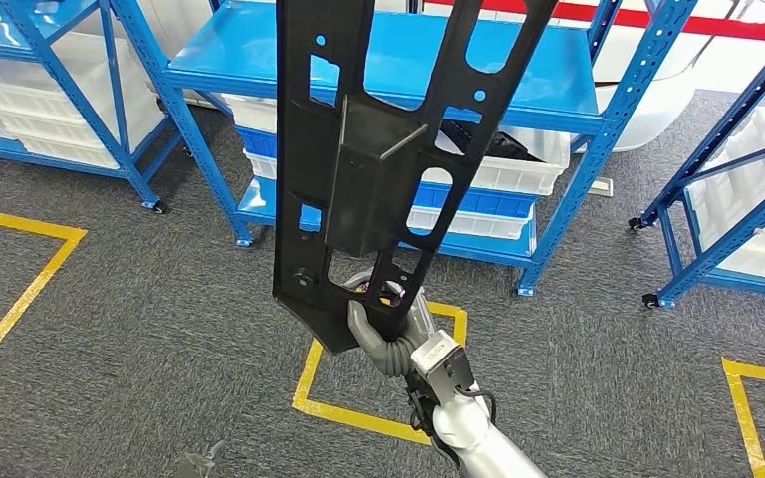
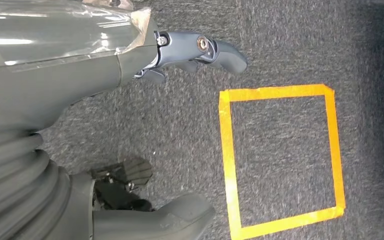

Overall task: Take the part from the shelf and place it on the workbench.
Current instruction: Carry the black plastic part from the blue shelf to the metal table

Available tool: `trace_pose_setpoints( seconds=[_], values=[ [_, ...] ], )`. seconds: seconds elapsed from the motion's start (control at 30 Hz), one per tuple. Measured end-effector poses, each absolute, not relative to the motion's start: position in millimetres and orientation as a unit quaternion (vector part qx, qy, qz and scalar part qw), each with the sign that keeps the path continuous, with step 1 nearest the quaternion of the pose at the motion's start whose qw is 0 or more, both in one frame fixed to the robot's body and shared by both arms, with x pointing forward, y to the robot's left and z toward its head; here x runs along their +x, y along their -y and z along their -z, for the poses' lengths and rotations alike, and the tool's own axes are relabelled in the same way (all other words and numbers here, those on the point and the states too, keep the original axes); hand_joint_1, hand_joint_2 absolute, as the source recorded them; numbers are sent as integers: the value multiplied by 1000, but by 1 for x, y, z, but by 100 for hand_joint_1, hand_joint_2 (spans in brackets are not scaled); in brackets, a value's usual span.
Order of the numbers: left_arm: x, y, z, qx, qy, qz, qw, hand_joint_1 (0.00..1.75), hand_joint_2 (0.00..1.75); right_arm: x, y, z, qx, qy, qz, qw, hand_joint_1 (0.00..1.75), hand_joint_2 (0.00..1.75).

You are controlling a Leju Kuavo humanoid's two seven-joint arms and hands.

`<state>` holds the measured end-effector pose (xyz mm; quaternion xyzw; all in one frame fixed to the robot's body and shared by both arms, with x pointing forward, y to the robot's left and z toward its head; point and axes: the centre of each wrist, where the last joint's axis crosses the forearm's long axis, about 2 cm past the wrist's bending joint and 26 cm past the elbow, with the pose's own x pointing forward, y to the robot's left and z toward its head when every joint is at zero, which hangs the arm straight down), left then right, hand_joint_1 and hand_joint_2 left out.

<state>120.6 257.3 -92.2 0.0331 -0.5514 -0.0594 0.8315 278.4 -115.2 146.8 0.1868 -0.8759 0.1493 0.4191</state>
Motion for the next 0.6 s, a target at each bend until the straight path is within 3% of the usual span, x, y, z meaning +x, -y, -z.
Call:
trace_pose_setpoints(
  seconds=[0.6],
  values=[
    [123, -254, 90, 30, 560, 57, 826, 0, 175, 271, 114, -147, 198, 875, -151, 415, 175, 175]
  ],
)
